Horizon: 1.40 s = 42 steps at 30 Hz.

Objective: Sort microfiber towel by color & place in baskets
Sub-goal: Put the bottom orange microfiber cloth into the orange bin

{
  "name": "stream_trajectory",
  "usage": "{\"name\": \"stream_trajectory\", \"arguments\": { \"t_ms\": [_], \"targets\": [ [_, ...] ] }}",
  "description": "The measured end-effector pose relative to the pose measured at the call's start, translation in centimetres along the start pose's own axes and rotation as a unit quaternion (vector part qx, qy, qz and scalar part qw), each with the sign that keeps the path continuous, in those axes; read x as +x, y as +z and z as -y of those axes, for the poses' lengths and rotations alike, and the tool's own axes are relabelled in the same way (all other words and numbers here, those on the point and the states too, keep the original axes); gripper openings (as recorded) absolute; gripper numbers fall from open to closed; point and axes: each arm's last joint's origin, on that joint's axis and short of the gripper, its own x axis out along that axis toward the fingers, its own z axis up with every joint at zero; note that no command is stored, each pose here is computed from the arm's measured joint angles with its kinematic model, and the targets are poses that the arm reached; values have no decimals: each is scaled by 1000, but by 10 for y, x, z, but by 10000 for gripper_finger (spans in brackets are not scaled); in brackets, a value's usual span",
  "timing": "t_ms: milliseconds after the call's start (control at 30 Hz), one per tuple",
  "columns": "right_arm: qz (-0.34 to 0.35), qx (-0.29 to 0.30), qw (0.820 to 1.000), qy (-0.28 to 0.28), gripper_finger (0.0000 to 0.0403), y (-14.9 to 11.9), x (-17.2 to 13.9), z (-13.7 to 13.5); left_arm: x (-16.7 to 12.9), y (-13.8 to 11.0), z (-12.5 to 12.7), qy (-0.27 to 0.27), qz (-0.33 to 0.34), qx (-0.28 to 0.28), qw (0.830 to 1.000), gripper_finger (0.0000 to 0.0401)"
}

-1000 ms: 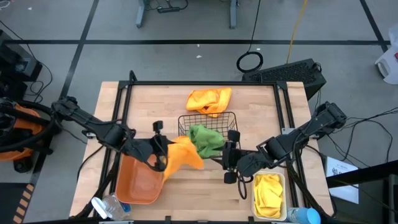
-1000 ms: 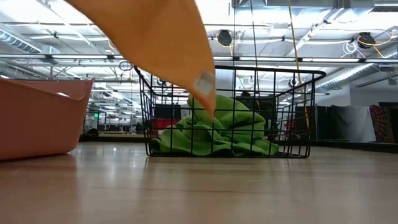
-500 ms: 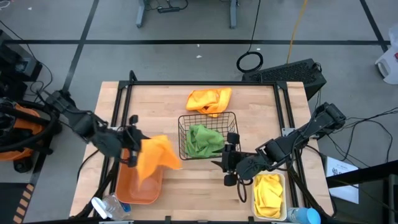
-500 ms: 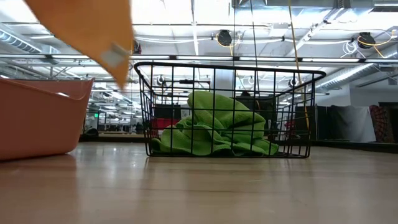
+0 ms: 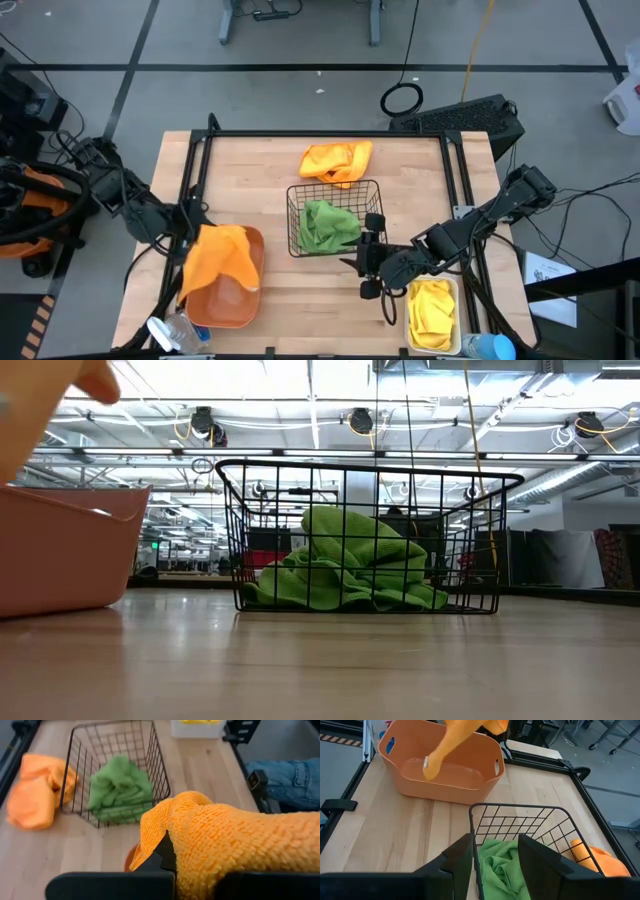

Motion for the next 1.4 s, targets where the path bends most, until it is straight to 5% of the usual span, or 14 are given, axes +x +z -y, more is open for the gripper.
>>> {"name": "stream_trajectory", "arguments": {
  "t_ms": [400, 1400],
  "targets": [
    [0, -3, 1000, 0, 148, 0, 0, 0, 9, -3, 8, -48, -68, -37, 996, 9],
    [0, 4, 1000, 2, 148, 0, 0, 0, 117, -14, 64, 3, -285, 33, 958, 22]
  ]
}}
